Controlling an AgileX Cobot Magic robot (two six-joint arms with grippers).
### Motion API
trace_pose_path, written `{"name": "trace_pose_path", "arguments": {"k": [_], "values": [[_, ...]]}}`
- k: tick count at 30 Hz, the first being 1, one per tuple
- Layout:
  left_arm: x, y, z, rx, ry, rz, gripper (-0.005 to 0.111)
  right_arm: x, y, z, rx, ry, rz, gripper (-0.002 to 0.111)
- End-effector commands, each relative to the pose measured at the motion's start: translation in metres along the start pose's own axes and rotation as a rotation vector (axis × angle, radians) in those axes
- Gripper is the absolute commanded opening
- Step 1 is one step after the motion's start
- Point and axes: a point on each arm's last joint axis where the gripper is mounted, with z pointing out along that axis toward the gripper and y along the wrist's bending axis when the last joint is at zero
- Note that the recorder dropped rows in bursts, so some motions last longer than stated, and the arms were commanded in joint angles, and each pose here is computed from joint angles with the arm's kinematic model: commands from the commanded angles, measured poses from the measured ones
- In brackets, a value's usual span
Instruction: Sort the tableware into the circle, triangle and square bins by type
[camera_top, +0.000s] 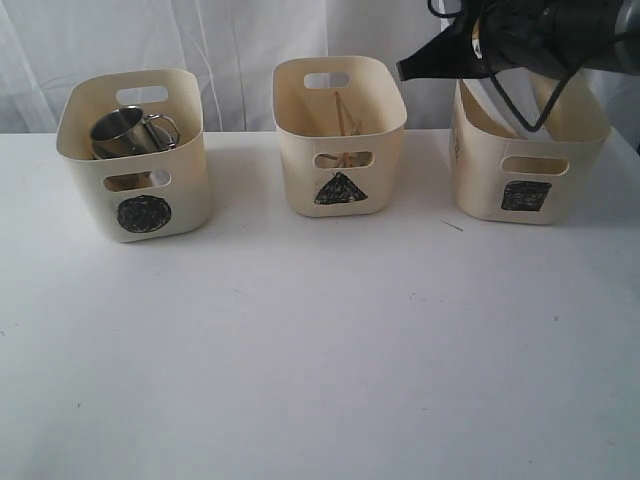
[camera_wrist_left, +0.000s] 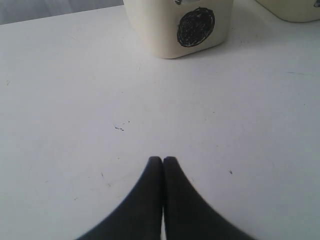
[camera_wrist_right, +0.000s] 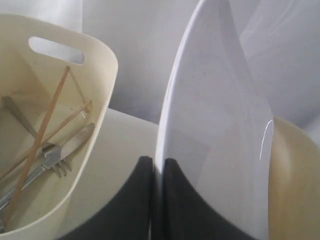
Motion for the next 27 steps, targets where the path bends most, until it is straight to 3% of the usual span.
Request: {"name": "trace_pose_path", "arguments": {"k": [1, 8, 15, 27], "values": [[0.002, 0.000, 0.000, 0.005, 0.003, -0.008, 0.000, 0.000, -0.005, 0.003, 0.012, -0.005, -0.031, 0.000], [0.002, 0.000, 0.000, 0.005, 0.003, -0.008, 0.000, 0.001, -0.009, 0.005, 0.019, -0.002, -0.013, 0.001], [0.002, 0.000, 0.000, 0.005, 0.003, -0.008, 0.000, -0.009, -0.013, 0.002, 0.026, -0.025, 0.016, 0.022], [0.002, 0.000, 0.000, 0.005, 0.003, -0.008, 0.000, -0.031, -0.031, -0.034, 0.096, -0.047, 0.039, 0.022]]}}
